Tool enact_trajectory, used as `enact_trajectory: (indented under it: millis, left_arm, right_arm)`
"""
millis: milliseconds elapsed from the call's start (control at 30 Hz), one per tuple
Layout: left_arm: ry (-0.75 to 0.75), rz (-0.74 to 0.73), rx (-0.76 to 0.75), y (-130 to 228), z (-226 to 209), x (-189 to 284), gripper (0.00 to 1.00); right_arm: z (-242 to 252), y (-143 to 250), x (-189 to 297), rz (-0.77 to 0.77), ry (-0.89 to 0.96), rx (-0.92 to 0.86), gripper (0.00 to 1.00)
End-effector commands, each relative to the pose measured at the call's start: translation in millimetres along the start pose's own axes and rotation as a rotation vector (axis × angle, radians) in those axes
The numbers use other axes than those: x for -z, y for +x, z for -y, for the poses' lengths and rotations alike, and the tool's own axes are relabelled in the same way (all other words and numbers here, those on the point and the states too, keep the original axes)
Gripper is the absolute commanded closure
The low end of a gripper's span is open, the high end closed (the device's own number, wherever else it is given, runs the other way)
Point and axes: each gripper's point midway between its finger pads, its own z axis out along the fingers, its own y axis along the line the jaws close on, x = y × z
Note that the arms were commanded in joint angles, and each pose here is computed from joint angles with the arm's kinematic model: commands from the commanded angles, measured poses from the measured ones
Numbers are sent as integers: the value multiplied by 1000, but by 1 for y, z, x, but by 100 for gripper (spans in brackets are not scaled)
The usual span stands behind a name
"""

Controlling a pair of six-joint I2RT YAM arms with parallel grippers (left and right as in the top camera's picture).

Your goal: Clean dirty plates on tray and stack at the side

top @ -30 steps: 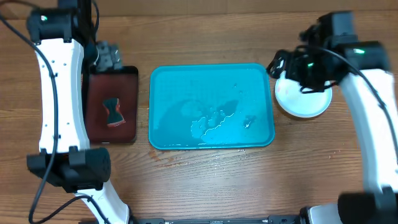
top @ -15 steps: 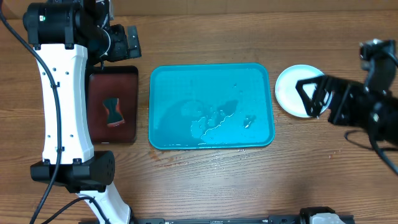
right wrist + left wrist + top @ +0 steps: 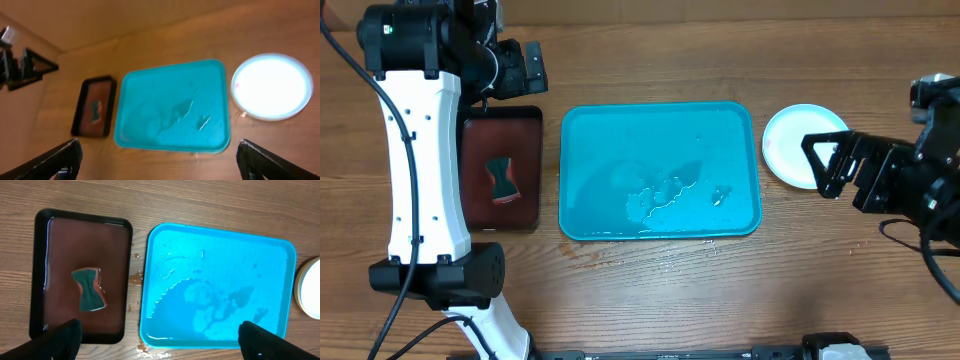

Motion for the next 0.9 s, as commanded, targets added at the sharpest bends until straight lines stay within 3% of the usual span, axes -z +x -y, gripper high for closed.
enact_trajectory:
  millis: [0, 400, 867]
  left_arm:
    - [17, -3, -1, 0, 3, 0, 0]
    - [17, -3, 0, 0, 3, 0, 0]
    - [17, -3, 0, 0, 3, 0, 0]
  right_arm:
    - [9, -1, 5, 70, 48, 104, 0]
    - [50, 29, -24, 405, 70, 214, 0]
    - [95, 110, -103, 685, -23, 297, 0]
